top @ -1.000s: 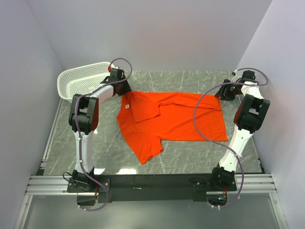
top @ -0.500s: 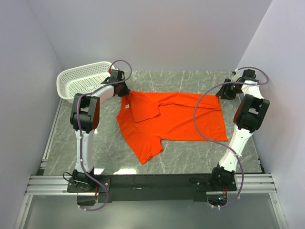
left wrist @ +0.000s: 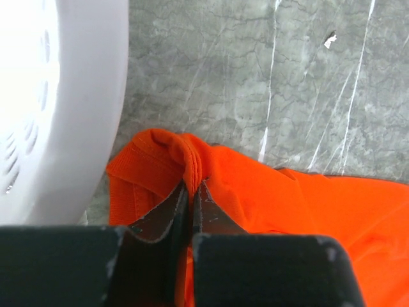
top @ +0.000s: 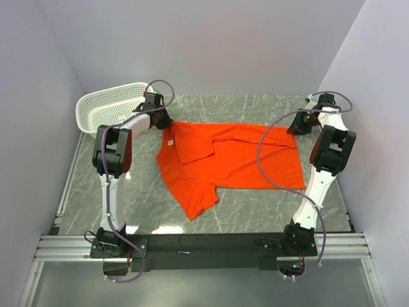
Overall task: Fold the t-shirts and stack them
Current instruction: Fold the tshirt
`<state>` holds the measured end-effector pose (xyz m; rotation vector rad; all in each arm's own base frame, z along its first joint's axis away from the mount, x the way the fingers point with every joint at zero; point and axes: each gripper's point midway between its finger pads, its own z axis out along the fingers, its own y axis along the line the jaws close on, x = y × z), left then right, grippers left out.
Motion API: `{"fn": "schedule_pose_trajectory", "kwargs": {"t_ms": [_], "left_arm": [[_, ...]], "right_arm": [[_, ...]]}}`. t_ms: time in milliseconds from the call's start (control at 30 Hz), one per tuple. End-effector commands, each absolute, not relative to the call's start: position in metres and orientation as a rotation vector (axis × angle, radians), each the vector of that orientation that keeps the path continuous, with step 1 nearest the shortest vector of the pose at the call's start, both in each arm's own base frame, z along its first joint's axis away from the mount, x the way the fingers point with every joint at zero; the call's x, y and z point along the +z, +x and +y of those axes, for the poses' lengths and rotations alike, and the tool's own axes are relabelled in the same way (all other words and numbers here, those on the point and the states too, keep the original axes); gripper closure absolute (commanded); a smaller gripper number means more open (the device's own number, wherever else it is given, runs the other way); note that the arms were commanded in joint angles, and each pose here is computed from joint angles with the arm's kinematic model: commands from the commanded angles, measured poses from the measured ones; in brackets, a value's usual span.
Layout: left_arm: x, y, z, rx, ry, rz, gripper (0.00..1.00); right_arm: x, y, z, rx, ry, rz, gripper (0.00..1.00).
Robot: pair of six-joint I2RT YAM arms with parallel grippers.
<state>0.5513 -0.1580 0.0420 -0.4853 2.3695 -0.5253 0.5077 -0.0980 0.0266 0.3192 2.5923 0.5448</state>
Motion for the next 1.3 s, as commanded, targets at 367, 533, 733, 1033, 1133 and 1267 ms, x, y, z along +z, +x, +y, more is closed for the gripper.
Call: {"fn": "schedule_pose_trajectory", "kwargs": {"t_ms": [367,533,733,1033,1133,1267], "left_arm": [[0.075,0.581,-0.144,-0.552,-0.447,2.276,1.0],[0.07,0.589,-0.142,-0.532,-0.435,2.287,0.99],[0.068,0.594,-0.142,-0.527,-0.436,2.291,0.93],[0.131,0.601,-0.149,-0.58,-0.356,2.139,0.57],[0.158,0.588,-0.154,-0.618,-0.311,2.089,0.56],[0.178,0.558,-0.157,-0.669,-0.278,2.054,0.56]], "right_arm": [[0.058,0.541,-0.132,0.337,0.26,2.534,1.0],[0.051,0.547,-0.137,0.312,0.26,2.537,1.0],[0.045,0.549,-0.141,0.283,0.265,2.538,0.9],[0.077,0.544,-0.161,0.105,0.238,2.494,0.53],[0.087,0.532,-0.159,0.081,0.181,2.49,0.46],[0.098,0.504,-0.146,0.083,0.013,2.494,0.43]]}}
